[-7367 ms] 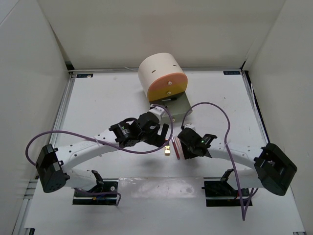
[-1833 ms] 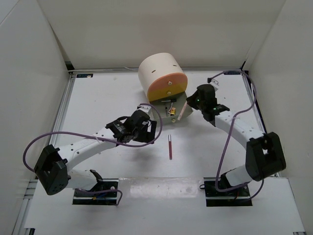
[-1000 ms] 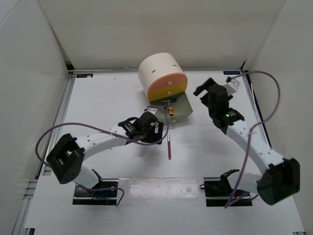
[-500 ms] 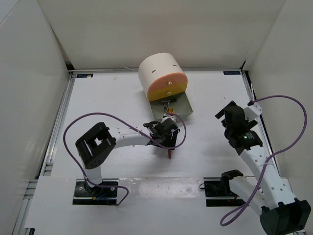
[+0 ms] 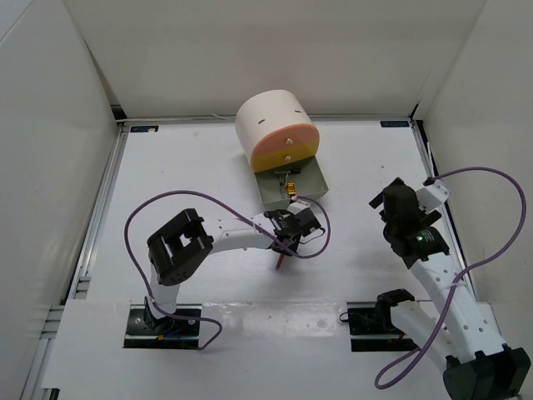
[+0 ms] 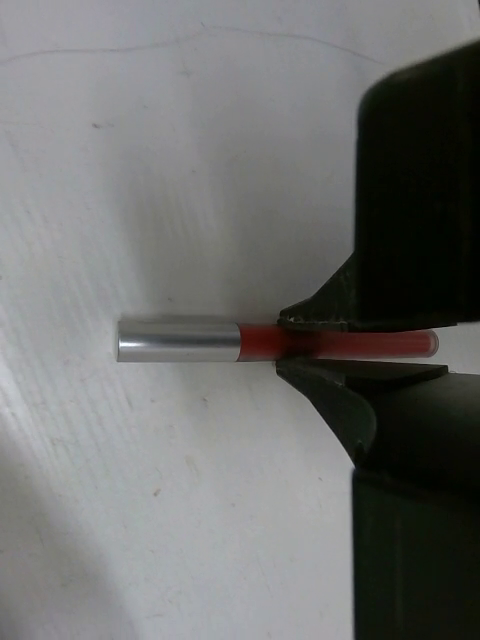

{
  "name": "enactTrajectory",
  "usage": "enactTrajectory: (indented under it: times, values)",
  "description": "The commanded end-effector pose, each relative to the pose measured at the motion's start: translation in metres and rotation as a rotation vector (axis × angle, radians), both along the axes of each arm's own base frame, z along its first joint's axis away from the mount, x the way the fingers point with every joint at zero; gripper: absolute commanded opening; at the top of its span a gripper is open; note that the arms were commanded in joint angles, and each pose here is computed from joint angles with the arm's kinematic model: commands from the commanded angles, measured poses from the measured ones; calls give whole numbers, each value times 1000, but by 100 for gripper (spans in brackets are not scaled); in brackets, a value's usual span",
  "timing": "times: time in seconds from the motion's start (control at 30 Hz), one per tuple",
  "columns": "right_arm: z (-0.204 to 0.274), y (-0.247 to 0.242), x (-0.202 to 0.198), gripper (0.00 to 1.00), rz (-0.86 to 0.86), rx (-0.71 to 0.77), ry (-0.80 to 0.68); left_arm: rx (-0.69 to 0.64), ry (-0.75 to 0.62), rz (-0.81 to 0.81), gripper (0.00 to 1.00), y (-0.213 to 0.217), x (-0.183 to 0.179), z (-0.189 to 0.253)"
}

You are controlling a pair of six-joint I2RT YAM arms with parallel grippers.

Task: Organize the makeup

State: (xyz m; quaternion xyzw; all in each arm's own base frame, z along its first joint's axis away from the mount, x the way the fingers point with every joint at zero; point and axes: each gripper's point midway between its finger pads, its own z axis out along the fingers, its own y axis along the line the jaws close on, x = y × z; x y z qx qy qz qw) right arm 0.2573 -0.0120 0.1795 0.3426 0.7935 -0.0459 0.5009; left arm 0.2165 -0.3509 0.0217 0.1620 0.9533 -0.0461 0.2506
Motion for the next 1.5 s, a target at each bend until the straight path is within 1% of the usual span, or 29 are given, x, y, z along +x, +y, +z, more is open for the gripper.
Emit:
enactTrajectory:
  times: [0.0, 0.07, 0.1, 0.13, 0.17, 0.23, 0.27, 0.3, 0.33, 0.37, 0.43, 0.53, 0.57, 0.67, 0.7, 0.73, 0.8, 0.83, 0.9, 0.93, 1.1, 1.17, 1.2, 1.23, 1.27, 1.3, 1.4, 1.43, 1.47]
  values:
    - [0, -9, -5, 99, -50, -13, -22, -28, -98, -89, 9, 2, 0, 57]
    - [1, -9, -3, 99, -48, -11, -35, -91, -143, -162, 10, -8, 0, 83]
    - [1, -10, -3, 99, -51, -11, -40, -88, -183, -265, 10, -11, 2, 96]
    - [2, -9, -2, 99, -50, -2, -57, -153, -230, -311, 10, -23, 4, 122]
    - [2, -9, -3, 99, -45, -3, -58, -162, -267, -337, 9, -26, 9, 134]
    - [-1, -8, -2, 99, -36, -11, -54, -171, -395, -386, 10, -30, 30, 169]
    - [1, -8, -1, 99, -34, -9, -70, -170, -429, -387, 11, -30, 41, 178]
    - [1, -8, -1, 99, -31, -14, -67, -130, -467, -434, 16, -27, 51, 184]
    - [0, -9, -2, 99, -28, -19, -63, -122, -512, -429, 17, -28, 70, 195]
    - [0, -8, -2, 99, -23, -16, -62, -108, -535, -432, 19, -28, 79, 199]
    - [0, -6, -3, 99, -12, -19, -57, -28, -602, -506, 19, -31, 105, 205]
    - [0, -5, -4, 99, -2, -13, -50, 48, -633, -550, 19, -31, 129, 202]
    - [0, -5, -5, 99, -8, -8, -49, 71, -636, -533, 19, -30, 146, 196]
    - [0, -1, -6, 99, 19, 3, -34, 100, -615, -557, 20, -29, 169, 185]
    - [-3, -1, -8, 99, 24, 2, -17, 105, -609, -563, 27, -29, 173, 184]
    - [-2, 1, -8, 99, 31, 9, -21, 117, -601, -562, 49, -27, 178, 179]
    - [-3, 1, -11, 99, 40, 3, -5, 140, -594, -552, 55, -26, 184, 182]
    - [-3, 2, -11, 99, 49, 6, -5, 140, -597, -550, 69, -27, 185, 184]
    - [0, 8, -10, 99, 97, 4, -6, 111, -613, -548, 80, -28, 183, 200]
    - [0, 15, -6, 99, 142, 7, -7, 97, -622, -546, 98, -29, 181, 206]
    - [-7, 35, 1, 99, 290, -1, 17, -41, -730, -492, 98, -23, 169, 273]
    - [-9, 52, 6, 99, 418, -23, 29, -99, -741, -487, 98, -19, 164, 290]
    - [-11, 56, 7, 99, 450, -28, 35, -143, -764, -476, 98, -11, 165, 308]
    - [-11, 66, 10, 99, 512, -30, 37, -167, -765, -459, 98, -5, 167, 316]
    - [-14, 68, 11, 99, 526, -38, 45, -218, -758, -424, 98, 0, 170, 323]
    - [-15, 72, 13, 99, 541, -30, 46, -246, -748, -405, 98, 8, 174, 329]
    - [-23, 89, 15, 99, 629, -46, 80, -321, -717, -298, 98, 46, 207, 346]
    - [-26, 95, 15, 99, 649, -49, 87, -308, -724, -249, 98, 63, 228, 349]
    - [-32, 102, 16, 99, 677, -55, 107, -301, -724, -219, 98, 73, 239, 351]
